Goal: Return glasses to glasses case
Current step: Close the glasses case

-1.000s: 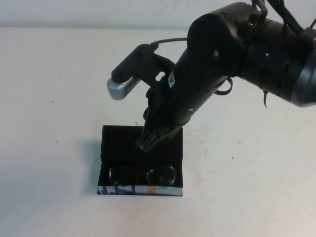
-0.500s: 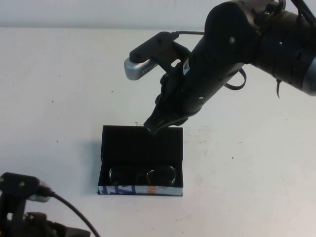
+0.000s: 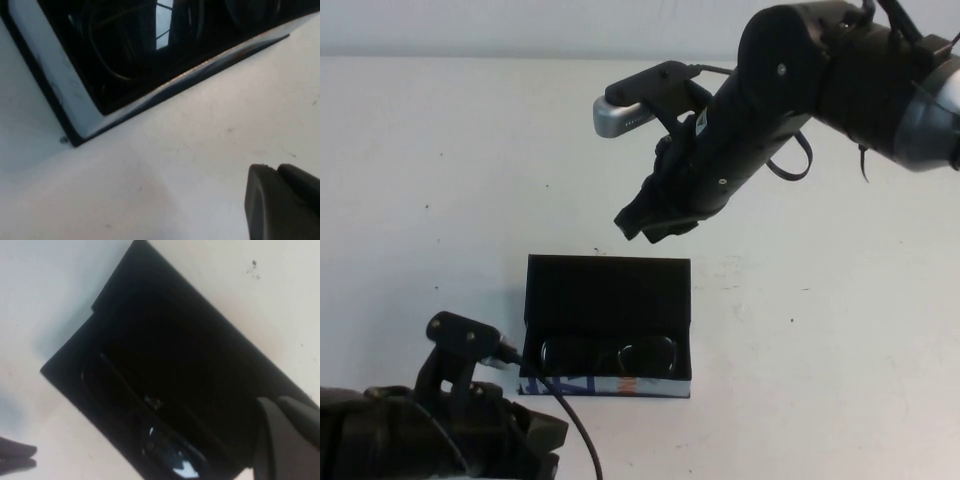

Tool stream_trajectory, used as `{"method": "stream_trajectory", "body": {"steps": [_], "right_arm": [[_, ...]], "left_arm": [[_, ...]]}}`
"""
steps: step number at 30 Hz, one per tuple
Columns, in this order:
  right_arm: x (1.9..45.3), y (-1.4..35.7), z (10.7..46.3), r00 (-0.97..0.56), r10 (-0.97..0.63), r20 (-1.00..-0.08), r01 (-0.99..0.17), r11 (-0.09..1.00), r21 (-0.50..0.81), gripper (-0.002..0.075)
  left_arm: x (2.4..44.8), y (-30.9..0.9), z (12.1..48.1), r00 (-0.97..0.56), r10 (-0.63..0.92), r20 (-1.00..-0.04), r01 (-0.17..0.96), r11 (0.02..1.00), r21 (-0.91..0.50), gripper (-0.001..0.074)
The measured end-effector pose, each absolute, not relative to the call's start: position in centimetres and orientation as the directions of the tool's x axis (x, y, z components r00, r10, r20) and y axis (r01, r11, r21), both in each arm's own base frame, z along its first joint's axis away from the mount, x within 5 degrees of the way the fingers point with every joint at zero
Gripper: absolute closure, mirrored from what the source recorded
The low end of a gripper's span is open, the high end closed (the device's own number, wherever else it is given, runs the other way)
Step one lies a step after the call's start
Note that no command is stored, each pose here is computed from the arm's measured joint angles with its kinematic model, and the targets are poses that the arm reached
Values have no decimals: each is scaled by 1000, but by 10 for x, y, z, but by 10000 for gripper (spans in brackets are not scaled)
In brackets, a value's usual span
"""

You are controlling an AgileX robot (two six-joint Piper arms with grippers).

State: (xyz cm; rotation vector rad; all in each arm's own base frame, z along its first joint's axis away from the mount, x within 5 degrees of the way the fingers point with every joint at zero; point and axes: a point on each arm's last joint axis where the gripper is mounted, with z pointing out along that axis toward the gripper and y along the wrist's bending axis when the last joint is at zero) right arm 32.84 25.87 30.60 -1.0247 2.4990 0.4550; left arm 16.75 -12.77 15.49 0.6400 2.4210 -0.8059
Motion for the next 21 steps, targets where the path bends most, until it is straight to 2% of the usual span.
{"method": "stream_trajectory", "body": {"steps": [11, 21], "right_arm": [[358, 280, 285, -659, -580, -479, -716, 679, 162, 737], [381, 295, 265, -653, -563, -506, -712, 685, 156, 737]], "left_arm": [[197, -144, 145, -689, 370, -623, 665, 664, -341, 736], [204, -147, 138, -647, 428, -630, 712, 635, -300, 736]]}}
